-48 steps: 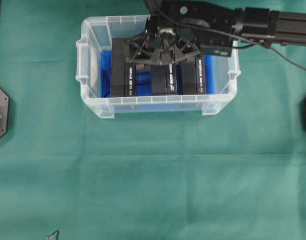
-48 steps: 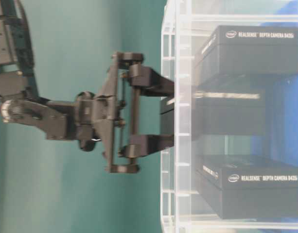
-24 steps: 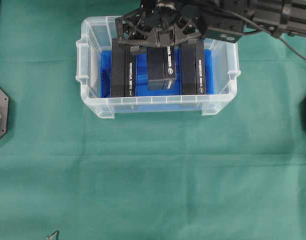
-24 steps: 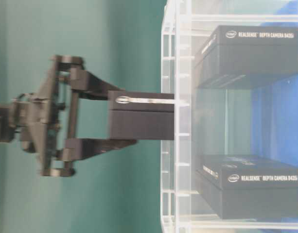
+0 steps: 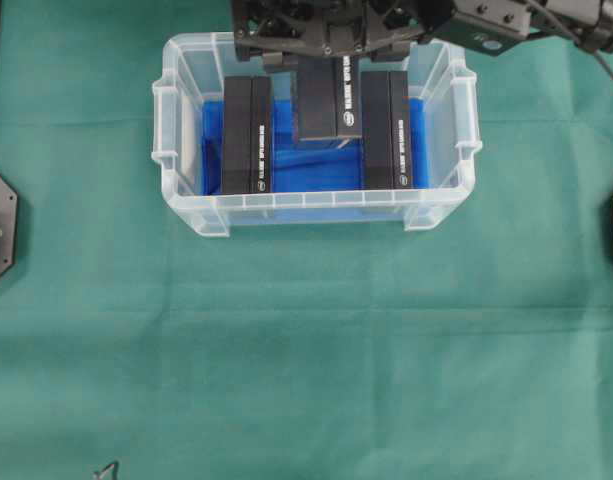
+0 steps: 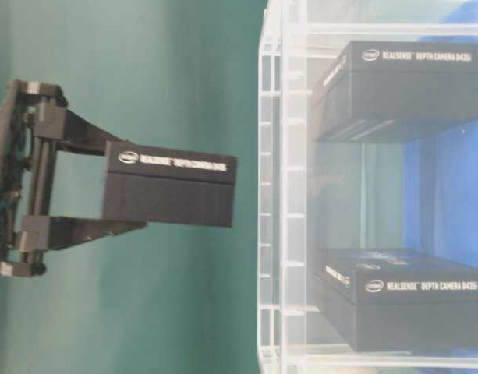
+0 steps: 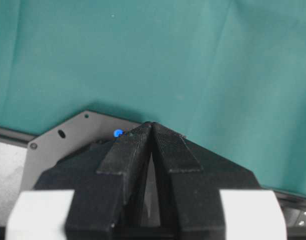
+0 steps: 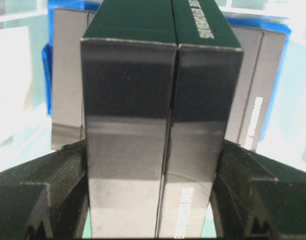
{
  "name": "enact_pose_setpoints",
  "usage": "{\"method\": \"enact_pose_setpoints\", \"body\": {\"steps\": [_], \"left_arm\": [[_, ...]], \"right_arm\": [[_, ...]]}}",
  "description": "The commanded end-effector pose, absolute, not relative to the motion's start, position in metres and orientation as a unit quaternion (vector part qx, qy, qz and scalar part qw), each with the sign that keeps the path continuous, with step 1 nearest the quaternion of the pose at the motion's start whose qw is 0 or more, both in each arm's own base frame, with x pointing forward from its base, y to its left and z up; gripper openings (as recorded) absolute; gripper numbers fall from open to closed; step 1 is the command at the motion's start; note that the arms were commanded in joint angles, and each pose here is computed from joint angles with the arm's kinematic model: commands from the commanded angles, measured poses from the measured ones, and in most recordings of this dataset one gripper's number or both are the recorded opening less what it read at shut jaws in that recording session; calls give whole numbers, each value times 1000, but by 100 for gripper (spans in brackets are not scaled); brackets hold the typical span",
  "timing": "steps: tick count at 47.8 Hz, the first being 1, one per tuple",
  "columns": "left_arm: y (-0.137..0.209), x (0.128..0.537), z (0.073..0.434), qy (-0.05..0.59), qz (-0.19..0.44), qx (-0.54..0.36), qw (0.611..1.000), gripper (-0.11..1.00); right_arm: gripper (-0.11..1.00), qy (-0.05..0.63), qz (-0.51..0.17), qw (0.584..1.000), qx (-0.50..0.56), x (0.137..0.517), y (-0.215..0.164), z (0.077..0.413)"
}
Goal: Take the box out of the case with the right arm.
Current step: 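Lift the middle box upward out of the foam with the right gripper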
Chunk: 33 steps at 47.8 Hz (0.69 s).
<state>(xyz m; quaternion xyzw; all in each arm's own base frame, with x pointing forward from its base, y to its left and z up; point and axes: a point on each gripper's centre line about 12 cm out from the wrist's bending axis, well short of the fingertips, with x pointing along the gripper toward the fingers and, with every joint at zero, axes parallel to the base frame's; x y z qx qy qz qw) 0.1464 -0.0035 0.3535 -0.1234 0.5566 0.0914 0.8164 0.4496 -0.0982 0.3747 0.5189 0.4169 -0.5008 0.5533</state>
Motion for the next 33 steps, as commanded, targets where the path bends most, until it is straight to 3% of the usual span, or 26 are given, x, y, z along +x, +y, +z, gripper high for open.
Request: {"method": "enact_pose_setpoints", "body": {"steps": [1,33], "left_arm": [[-3,148,360,548,93,-125,822,3],[-3,148,360,548,93,-124,822,3]], "right_arm": [[66,391,-486,572,533,433,-95,410],[66,392,-489,572,529,433,-94,410]]}}
